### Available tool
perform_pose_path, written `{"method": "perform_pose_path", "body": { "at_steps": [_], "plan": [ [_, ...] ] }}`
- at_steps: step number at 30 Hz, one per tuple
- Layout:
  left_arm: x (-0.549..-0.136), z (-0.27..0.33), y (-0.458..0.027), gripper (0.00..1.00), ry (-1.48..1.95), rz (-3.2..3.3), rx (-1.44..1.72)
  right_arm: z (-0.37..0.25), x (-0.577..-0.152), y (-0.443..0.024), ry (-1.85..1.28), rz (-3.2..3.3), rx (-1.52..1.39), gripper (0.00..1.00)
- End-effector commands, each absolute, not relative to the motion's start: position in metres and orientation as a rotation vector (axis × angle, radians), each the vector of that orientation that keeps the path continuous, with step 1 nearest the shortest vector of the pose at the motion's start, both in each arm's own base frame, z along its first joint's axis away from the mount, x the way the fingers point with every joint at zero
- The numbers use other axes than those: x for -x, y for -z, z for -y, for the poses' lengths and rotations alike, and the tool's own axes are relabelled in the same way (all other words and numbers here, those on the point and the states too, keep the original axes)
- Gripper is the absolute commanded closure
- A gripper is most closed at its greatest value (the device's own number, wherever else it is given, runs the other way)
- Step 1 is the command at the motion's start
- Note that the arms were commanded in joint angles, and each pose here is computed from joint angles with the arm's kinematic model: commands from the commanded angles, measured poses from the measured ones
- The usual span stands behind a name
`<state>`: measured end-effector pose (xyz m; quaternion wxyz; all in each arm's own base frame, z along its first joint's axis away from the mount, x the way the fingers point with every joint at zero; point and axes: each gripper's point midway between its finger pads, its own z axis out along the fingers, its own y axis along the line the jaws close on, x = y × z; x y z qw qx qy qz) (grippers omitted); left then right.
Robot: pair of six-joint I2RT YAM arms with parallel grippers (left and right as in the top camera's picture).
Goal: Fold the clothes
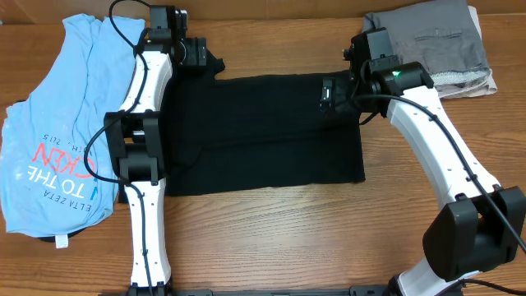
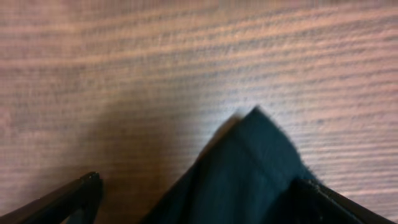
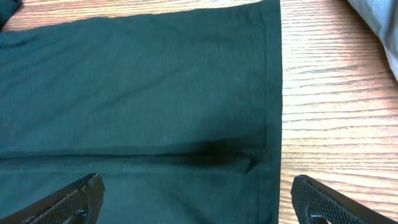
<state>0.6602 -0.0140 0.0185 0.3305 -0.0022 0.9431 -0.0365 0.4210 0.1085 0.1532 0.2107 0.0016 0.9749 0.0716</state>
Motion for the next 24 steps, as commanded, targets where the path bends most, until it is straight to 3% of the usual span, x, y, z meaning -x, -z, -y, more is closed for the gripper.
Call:
{"method": "perform_pose_path", "body": {
  "at_steps": [1, 4, 11, 18, 20, 21, 24],
  "plan": [
    [-0.671, 0.022, -0.019, 0.02, 0.121, -2.426, -0.047, -0.107, -0.426, -0.16, -0.193, -2.683, -0.014, 0.0],
    [-0.674, 0.03, -0.014, 0.06, 0.14, -2.413, -0.067, -0.108, -0.428, -0.161, -0.196, -2.673, -0.013, 0.0],
    [-0.673, 0.042, -0.006, 0.27, 0.126, -2.42, -0.086, -0.109, -0.432, -0.163, -0.2, -2.656, -0.013, 0.05],
    [-0.671, 0.04, -0.004, 0.64, 0.106, -2.431, -0.079, -0.104, -0.435, -0.164, -0.16, -2.644, -0.029, 0.19],
    [-0.67, 0.039, -0.005, 0.79, 0.105, -2.439, -0.077, -0.103, -0.438, -0.166, -0.153, -2.628, -0.032, 0.19],
    [-0.668, 0.037, -0.011, 0.96, 0.104, -2.443, -0.074, -0.102, -0.443, -0.168, -0.145, -2.606, -0.036, 0.2],
    [-0.666, 0.036, -0.036, 0.96, 0.098, -2.431, -0.07, -0.102, -0.451, -0.174, -0.138, -2.565, -0.035, 0.26]
  ]
}}
